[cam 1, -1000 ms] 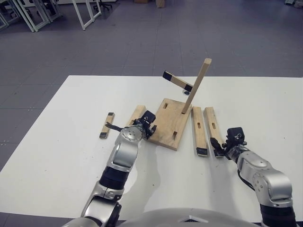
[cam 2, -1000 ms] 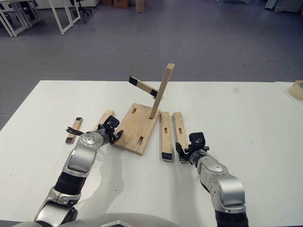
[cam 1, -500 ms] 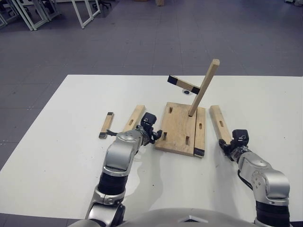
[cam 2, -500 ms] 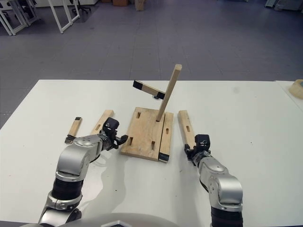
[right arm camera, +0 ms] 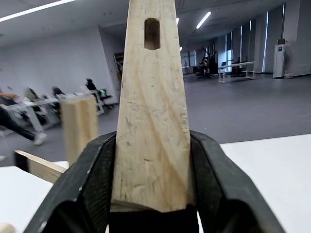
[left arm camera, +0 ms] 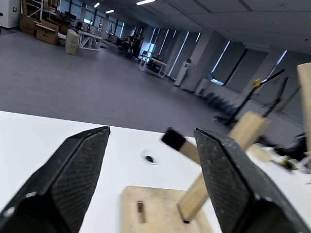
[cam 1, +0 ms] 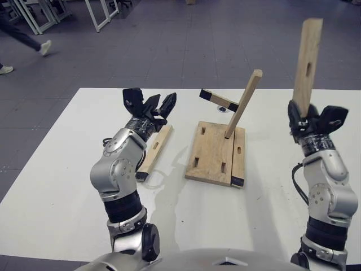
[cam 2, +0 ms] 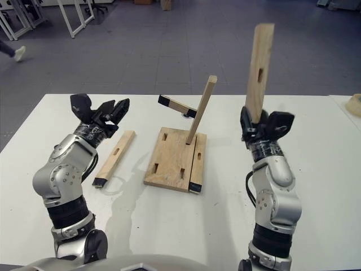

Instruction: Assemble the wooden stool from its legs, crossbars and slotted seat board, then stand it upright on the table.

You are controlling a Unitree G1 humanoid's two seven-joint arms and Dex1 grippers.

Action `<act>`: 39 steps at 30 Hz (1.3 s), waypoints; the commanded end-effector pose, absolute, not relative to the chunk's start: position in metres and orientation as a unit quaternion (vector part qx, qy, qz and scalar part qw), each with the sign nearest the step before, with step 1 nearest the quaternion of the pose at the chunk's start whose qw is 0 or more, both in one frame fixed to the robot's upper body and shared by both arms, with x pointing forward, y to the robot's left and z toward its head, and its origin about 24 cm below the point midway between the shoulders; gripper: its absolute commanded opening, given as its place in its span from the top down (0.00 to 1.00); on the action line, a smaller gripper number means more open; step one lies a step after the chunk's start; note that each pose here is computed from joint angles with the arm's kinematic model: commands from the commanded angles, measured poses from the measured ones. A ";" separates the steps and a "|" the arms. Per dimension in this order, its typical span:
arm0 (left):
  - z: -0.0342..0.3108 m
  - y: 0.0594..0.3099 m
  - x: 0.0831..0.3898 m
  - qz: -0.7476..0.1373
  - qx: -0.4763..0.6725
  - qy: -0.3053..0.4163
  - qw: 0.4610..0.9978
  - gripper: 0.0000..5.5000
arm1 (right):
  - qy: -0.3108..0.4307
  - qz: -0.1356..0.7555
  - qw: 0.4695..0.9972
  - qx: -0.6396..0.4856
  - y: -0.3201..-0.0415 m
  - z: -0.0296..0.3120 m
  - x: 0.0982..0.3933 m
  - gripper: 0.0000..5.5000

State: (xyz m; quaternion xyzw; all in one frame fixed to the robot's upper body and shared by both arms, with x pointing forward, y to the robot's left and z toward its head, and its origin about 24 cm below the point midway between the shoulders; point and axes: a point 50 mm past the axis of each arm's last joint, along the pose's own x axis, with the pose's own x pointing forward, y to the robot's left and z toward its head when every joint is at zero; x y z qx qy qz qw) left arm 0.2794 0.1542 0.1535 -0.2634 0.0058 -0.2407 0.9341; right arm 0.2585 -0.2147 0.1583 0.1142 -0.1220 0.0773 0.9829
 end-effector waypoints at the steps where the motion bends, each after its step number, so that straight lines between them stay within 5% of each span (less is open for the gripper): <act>1: 0.170 0.141 0.263 -0.372 -0.362 -0.002 0.855 0.29 | -0.175 0.288 0.921 0.193 -0.188 0.209 0.258 0.63; 7: 0.185 0.127 0.237 -0.509 -0.392 0.017 0.766 0.13 | -0.060 0.553 0.802 0.218 -0.173 0.222 0.253 0.63; 11: 0.187 0.121 0.228 -0.551 -0.388 0.045 0.738 0.13 | 0.020 0.652 0.722 0.229 -0.168 0.210 0.253 0.63; 22: 0.205 0.111 0.221 -0.573 -0.421 0.041 0.702 0.13 | 0.081 0.712 0.666 0.209 -0.147 0.188 0.247 0.63; 39: 0.192 0.116 0.227 -0.551 -0.400 0.055 0.730 0.58 | 0.101 0.713 0.665 0.197 -0.149 0.184 0.246 0.63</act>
